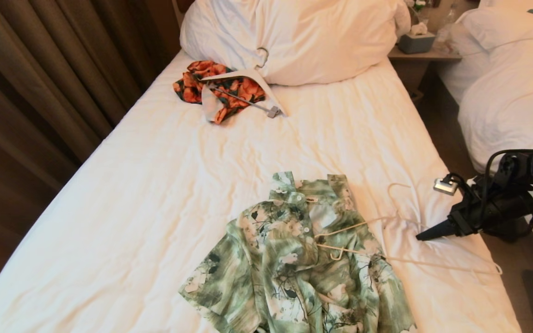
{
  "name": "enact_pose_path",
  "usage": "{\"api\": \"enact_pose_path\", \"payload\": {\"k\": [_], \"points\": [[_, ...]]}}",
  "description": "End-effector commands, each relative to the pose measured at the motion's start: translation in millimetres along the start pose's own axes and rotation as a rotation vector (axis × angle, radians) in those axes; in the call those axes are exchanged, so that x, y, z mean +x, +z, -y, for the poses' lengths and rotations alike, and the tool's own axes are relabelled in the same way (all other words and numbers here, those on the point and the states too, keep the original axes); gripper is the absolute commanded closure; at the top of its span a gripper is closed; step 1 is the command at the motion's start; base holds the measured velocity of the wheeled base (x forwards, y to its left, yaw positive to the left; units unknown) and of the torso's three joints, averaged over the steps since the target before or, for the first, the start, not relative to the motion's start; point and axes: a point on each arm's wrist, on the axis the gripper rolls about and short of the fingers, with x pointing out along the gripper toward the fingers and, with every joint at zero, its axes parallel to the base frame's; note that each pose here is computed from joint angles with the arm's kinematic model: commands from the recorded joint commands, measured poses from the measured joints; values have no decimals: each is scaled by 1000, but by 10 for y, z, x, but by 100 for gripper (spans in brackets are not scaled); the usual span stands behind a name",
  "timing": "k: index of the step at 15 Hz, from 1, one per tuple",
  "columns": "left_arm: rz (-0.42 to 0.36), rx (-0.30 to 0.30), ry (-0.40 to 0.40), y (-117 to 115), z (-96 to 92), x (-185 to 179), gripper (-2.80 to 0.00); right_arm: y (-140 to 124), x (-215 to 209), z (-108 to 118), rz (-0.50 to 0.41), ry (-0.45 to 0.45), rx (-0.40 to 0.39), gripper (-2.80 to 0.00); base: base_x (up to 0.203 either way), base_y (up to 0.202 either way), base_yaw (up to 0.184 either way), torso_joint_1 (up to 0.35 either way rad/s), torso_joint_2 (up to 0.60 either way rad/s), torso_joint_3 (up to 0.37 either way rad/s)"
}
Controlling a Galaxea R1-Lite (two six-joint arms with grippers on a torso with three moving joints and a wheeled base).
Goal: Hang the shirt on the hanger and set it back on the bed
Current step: Lift the shirt and hanger
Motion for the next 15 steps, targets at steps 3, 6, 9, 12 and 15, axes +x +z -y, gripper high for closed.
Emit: {"api": "enact_pose_path", "payload": {"k": [3,6,9,12,15], "points": [[1,-1,1,0,0,0,0,37,107,-10,-6,14,-7,-280,0,0,0,0,0,0],[1,-1,1,0,0,0,0,32,115,-9,-9,15,-2,0,0,0,0,0,0,0],[1,-1,1,0,0,0,0,32,115,-9,-7,17,-2,0,0,0,0,0,0,0],[1,-1,1,0,0,0,0,30,103,-16,-5,17,-2,0,0,0,0,0,0,0],[1,-1,1,0,0,0,0,51,24,-132,6,13,-14,0,0,0,0,0,0,0]]}}
